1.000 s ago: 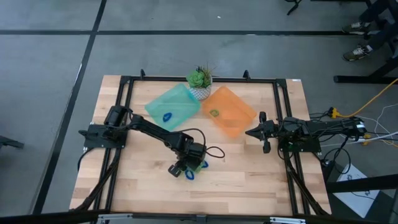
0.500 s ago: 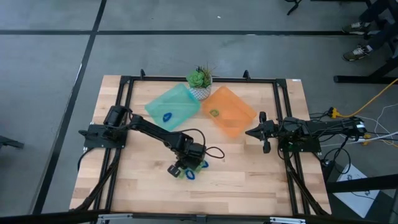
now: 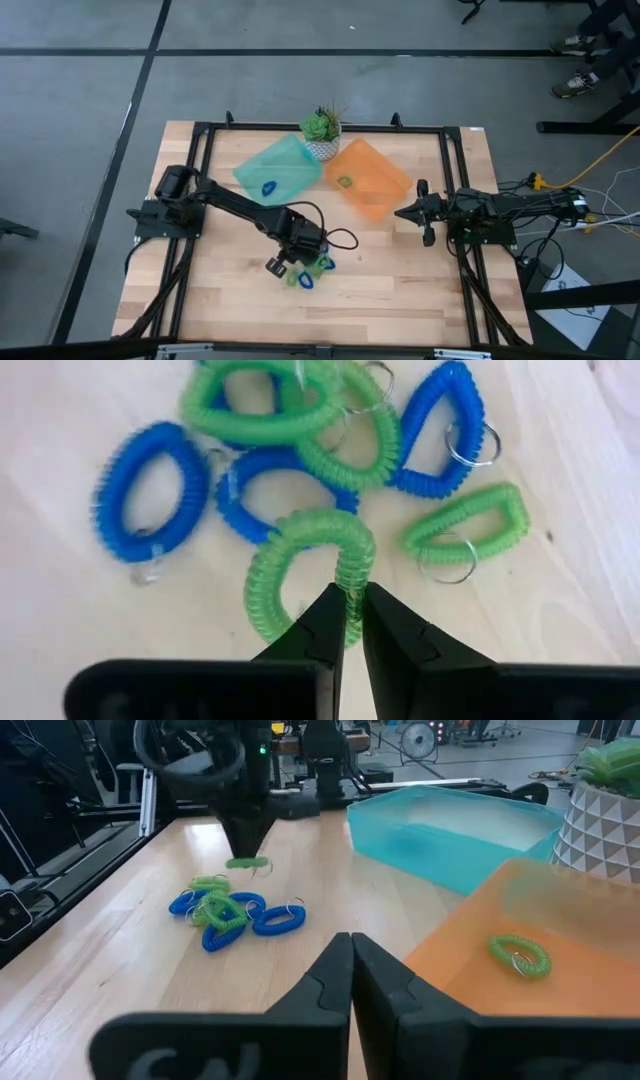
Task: Sort spring keychains
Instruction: Put the green spring keychain into the orange bin
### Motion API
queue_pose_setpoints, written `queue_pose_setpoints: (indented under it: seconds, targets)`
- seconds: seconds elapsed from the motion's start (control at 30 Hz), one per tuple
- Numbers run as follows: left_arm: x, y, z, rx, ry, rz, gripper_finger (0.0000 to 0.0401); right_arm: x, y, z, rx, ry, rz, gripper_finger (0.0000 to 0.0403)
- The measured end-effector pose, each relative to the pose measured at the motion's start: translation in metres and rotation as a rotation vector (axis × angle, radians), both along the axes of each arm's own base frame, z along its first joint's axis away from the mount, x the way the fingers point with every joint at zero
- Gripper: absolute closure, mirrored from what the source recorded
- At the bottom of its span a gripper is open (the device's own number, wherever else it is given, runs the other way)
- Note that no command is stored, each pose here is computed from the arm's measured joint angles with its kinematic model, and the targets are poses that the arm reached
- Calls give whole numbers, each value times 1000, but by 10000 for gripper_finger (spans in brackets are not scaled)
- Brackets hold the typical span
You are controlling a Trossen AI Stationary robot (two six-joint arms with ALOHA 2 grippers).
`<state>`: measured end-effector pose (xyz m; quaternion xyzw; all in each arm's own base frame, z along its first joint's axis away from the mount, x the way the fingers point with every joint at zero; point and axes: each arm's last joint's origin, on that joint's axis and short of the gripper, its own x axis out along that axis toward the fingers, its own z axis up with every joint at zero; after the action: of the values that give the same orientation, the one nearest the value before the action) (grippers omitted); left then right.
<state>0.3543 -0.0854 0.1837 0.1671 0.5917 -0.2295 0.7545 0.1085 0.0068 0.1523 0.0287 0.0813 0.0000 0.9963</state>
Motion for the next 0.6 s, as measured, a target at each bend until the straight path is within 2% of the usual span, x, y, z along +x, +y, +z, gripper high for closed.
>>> queue_pose_setpoints:
  seconds: [0.33,0.6]
  targets:
    - [-14,4,37,95,-100,32,381,0,0,0,0,0,0,395]
    - [-25,9,66,208,-217,127,380,0,0,0,0,0,0,395]
